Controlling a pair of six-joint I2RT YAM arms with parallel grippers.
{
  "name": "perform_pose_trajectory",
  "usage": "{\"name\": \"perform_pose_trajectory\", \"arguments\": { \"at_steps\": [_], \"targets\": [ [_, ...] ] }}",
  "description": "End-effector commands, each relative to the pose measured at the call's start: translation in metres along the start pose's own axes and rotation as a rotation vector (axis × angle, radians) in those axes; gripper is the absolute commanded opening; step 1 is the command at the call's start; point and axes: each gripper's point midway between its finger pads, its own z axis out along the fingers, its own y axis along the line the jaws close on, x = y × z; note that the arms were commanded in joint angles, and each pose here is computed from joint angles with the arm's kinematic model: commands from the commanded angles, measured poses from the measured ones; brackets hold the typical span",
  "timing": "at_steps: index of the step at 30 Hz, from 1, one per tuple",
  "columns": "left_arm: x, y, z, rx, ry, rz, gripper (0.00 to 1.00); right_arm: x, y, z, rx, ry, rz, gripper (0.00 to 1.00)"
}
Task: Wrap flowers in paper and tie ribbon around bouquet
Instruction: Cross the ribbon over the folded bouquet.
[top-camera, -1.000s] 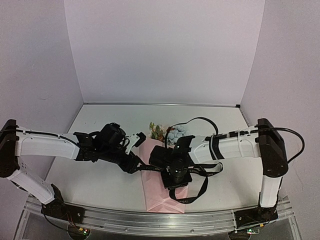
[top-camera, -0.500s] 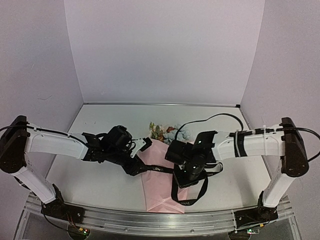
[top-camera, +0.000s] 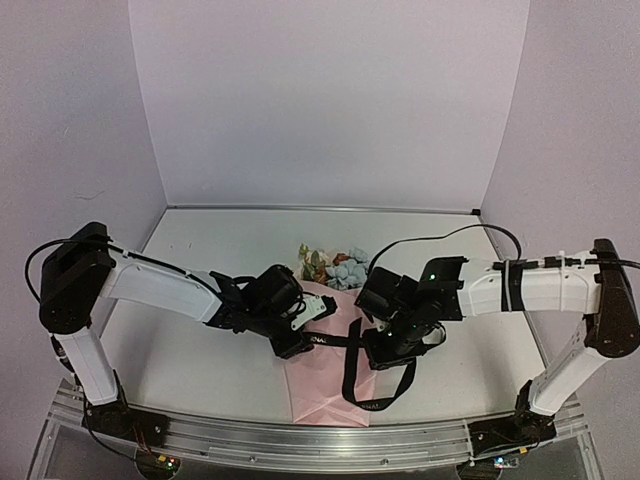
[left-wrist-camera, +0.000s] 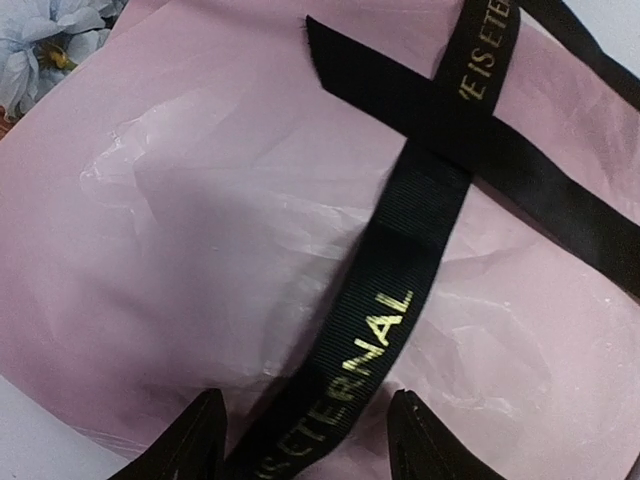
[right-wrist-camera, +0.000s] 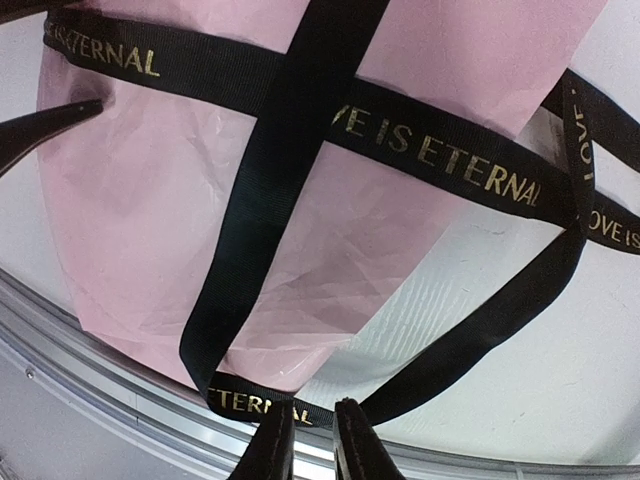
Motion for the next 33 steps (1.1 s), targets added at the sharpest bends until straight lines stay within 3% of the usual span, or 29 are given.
{"name": "perform_pose_trajectory", "arguments": {
  "at_steps": [1,7,12,27,33],
  "targets": [
    [-0.024,0.022,-0.006,-0.114,-0.054,0.014,0.52,-0.010,0.006,0.000,-0.031,-0.055,0.009,0.24],
    [-0.029,0.024,-0.015,-0.121,-0.097,-0.012,0.19,-0.018,0.006,0.009,-0.045,-0.073,0.005,0.38],
    [-0.029,0.025,-0.019,-0.102,-0.112,-0.035,0.02,-0.030,0.005,0.020,-0.058,-0.078,0.018,0.43],
    [-0.041,0.007,-0.026,0.127,-0.137,-0.082,0.00,-0.088,0.011,0.054,0.006,-0.185,-0.043,0.56],
    [-0.044,0.010,-0.026,0.138,-0.139,-0.091,0.00,-0.094,0.016,0.068,0.013,-0.177,-0.038,0.50]
  ]
}}
